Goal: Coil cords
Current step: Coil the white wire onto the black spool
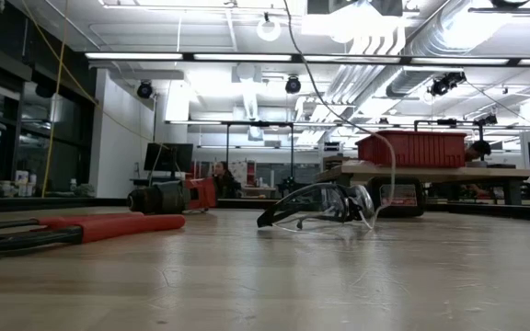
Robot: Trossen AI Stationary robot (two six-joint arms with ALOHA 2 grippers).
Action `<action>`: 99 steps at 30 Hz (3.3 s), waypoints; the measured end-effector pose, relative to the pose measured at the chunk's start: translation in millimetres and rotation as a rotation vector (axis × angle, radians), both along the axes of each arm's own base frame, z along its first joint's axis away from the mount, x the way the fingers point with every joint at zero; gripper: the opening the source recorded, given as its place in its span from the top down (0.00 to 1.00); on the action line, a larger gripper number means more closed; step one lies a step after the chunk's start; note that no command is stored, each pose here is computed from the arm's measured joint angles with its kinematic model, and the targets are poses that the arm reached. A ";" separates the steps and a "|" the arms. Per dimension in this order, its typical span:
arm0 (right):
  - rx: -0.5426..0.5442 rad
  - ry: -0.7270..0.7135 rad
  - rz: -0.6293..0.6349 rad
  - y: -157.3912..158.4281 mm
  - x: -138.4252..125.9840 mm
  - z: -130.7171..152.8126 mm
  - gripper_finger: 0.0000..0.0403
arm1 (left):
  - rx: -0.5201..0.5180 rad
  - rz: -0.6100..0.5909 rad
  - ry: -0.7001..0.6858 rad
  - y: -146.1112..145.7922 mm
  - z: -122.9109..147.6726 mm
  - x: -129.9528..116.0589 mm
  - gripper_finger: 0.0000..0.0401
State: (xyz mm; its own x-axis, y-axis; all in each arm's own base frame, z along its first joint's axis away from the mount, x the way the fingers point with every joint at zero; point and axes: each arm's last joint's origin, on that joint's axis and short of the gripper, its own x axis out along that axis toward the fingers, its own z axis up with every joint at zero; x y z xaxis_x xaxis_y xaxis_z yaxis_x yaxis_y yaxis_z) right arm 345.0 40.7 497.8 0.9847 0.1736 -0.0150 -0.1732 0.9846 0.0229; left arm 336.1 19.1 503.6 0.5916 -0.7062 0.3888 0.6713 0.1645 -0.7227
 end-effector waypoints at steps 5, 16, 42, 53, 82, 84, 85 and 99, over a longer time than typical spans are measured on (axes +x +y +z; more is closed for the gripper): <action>0.018 -0.041 0.010 -0.1 -1.1 5.0 1.00 | 0.050 0.075 -0.115 5.8 12.4 -7.1 1.00; 0.089 -0.061 0.050 0.7 -2.9 9.1 1.00 | 0.183 0.219 -0.260 32.3 30.8 -29.4 1.00; 0.093 0.053 -0.199 -6.6 1.6 -5.4 0.63 | 0.420 0.598 -0.516 44.0 51.8 -65.2 1.00; 0.081 0.056 -0.229 -8.2 7.4 -9.3 0.63 | 0.425 0.651 -0.547 41.9 56.0 -70.9 1.00; 0.075 -0.042 -0.344 12.2 6.6 -1.7 0.77 | 0.426 0.684 -0.592 42.0 58.6 -73.0 1.00; 0.047 -0.021 -0.380 16.5 5.5 -3.8 0.76 | 0.426 0.685 -0.596 41.9 58.9 -73.2 1.00; 0.034 -0.008 -0.409 17.2 5.0 -5.2 0.75 | 0.426 0.686 -0.597 41.9 59.0 -73.3 1.00; 0.105 0.006 -0.479 0.9 15.1 -12.2 0.57 | 0.422 0.698 -0.595 42.2 59.0 -73.1 1.00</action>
